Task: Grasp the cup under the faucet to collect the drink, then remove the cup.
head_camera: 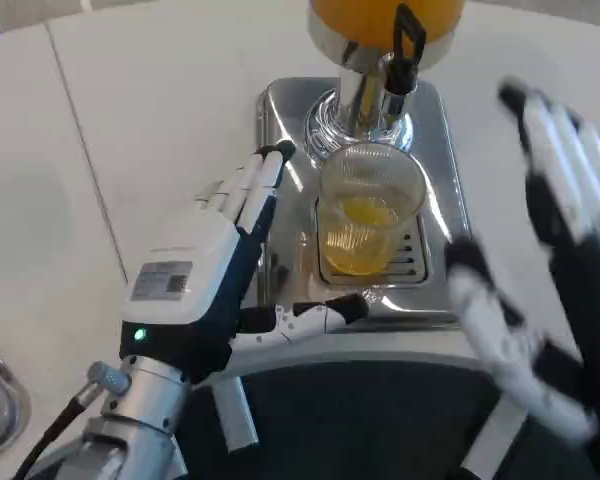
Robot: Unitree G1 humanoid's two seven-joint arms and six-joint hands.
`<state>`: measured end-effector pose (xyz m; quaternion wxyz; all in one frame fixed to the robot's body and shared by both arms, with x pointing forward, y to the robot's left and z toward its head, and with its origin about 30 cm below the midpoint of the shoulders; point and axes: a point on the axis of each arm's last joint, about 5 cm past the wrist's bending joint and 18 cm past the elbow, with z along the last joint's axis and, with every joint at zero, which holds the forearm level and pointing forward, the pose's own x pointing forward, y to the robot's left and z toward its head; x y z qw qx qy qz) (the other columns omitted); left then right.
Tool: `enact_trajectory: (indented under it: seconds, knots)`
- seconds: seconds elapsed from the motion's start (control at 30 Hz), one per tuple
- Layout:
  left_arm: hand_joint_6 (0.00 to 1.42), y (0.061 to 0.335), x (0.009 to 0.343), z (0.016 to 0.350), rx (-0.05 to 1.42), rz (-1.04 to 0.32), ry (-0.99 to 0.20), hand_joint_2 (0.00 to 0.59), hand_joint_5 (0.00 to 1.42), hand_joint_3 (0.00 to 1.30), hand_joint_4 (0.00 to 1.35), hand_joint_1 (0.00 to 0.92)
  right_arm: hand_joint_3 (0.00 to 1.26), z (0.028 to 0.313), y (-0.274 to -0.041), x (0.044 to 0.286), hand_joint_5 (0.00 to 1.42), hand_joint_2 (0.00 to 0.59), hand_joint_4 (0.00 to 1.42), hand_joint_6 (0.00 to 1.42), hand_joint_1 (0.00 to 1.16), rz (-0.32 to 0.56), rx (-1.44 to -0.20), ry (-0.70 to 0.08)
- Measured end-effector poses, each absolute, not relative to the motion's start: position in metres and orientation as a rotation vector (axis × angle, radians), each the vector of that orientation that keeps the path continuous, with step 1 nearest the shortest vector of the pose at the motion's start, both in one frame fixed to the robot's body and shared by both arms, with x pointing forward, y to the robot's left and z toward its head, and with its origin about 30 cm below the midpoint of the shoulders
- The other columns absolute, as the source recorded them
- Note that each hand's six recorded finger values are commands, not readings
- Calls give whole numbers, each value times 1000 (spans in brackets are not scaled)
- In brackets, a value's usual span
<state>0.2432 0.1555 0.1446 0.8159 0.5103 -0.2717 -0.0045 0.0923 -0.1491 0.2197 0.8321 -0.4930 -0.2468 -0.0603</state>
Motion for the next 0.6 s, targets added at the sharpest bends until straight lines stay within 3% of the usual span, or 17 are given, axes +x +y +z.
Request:
enact_trajectory:
  seconds: [0.27, 0.6]
  knots:
    - [206, 153, 249, 143, 1050, 12, -581, 31, 163, 0, 0, 128, 0, 204, -170, 58, 0, 408, 0, 0, 339, -22, -1157, -407]
    - [202, 143, 262, 140, 1000, -13, -583, 29, 163, 0, 0, 152, 0, 203, -180, 43, 0, 398, 0, 0, 372, 19, -1196, -392]
